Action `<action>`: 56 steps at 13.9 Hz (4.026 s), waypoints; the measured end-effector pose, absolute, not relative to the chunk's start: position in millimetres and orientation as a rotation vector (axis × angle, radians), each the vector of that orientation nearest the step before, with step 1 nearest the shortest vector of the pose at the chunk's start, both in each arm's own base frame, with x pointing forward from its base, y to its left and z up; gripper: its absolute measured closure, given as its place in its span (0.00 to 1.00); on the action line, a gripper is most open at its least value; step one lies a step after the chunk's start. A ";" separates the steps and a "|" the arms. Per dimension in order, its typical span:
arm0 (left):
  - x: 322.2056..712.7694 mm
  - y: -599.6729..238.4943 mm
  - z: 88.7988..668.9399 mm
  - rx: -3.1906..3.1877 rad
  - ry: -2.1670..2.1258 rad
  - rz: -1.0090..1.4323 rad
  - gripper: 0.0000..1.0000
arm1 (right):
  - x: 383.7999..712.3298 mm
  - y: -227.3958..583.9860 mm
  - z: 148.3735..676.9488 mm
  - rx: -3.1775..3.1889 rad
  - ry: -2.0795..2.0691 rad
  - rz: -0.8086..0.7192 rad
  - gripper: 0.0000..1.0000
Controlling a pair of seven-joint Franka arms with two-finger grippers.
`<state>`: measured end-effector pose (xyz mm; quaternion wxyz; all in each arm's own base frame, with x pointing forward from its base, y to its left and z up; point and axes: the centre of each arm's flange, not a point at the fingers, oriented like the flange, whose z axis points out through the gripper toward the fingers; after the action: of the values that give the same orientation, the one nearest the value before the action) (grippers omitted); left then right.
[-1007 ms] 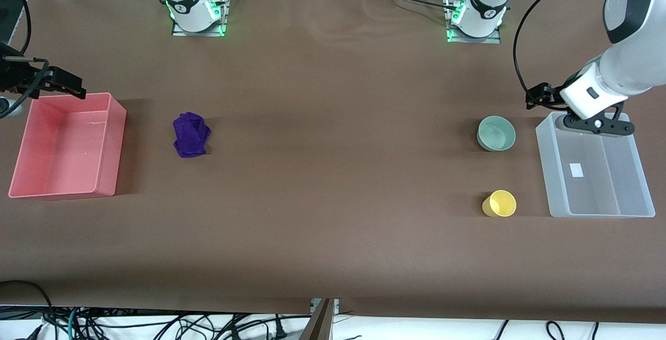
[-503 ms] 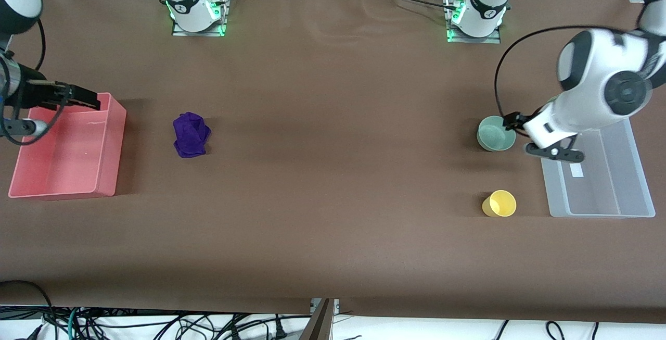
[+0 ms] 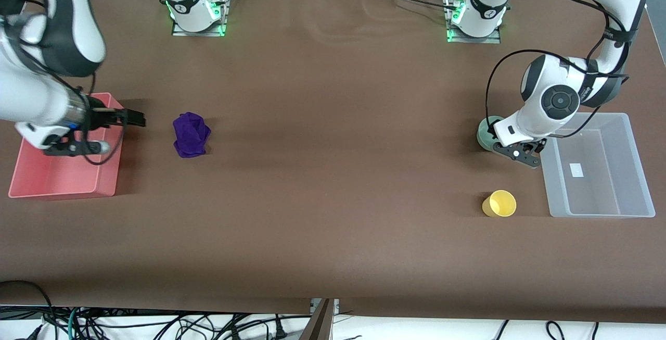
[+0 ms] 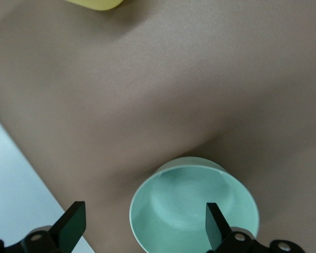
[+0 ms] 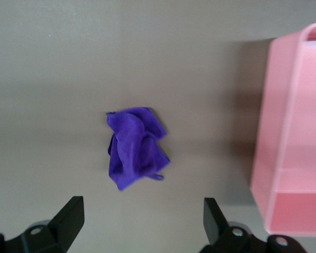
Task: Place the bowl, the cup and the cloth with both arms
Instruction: 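Reach the right gripper to the purple cloth while the left gripper grasps the bowl, then lift the cloth with the right gripper while the left gripper carries the bowl, then drop the cloth into the pink bin while the left gripper grasps the cup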
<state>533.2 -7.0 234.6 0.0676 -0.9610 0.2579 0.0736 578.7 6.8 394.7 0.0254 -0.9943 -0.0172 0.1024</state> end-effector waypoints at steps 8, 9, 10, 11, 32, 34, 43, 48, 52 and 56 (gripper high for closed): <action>521.4 3.5 186.5 -2.885 0.990 0.277 0.15 | 527.6 32.2 277.1 -3.041 -0.009 0.198 0.00; 520.7 3.2 185.8 -2.882 1.001 0.280 0.24 | 522.9 33.6 268.6 -3.043 -0.008 0.198 0.00; 520.6 3.2 185.7 -2.881 1.005 0.280 0.35 | 519.5 33.7 260.9 -3.044 -0.007 0.196 0.00; 520.6 3.3 185.6 -2.880 1.007 0.281 0.47 | 516.4 33.4 252.5 -3.045 -0.004 0.188 0.00; 592.8 223.2 335.9 -2.811 1.192 0.412 0.96 | 569.2 9.2 328.1 -2.990 -0.098 0.441 0.93; 602.5 241.8 293.6 -2.817 1.210 0.356 0.96 | 577.2 -30.5 382.4 -2.992 -0.157 0.519 0.93; 608.6 275.0 231.5 -2.827 1.234 0.259 0.59 | 565.1 -214.4 408.5 -3.071 -0.420 0.555 0.93; 639.5 212.8 335.8 -2.895 1.162 0.185 0.11 | 573.2 -248.8 322.6 -3.078 -0.391 0.623 0.93; 664.6 94.2 361.4 -3.051 0.755 0.143 0.00 | 569.8 -262.8 275.4 -3.062 -0.372 0.686 0.93; 684.9 -2.3 307.1 -3.114 0.425 0.080 0.00 | 564.6 -266.3 254.0 -3.061 -0.369 0.703 0.93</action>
<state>684.9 -2.3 307.1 -0.0009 -0.9905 0.1351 0.0255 564.6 -266.3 254.0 -0.0106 -0.9679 -0.1167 0.2224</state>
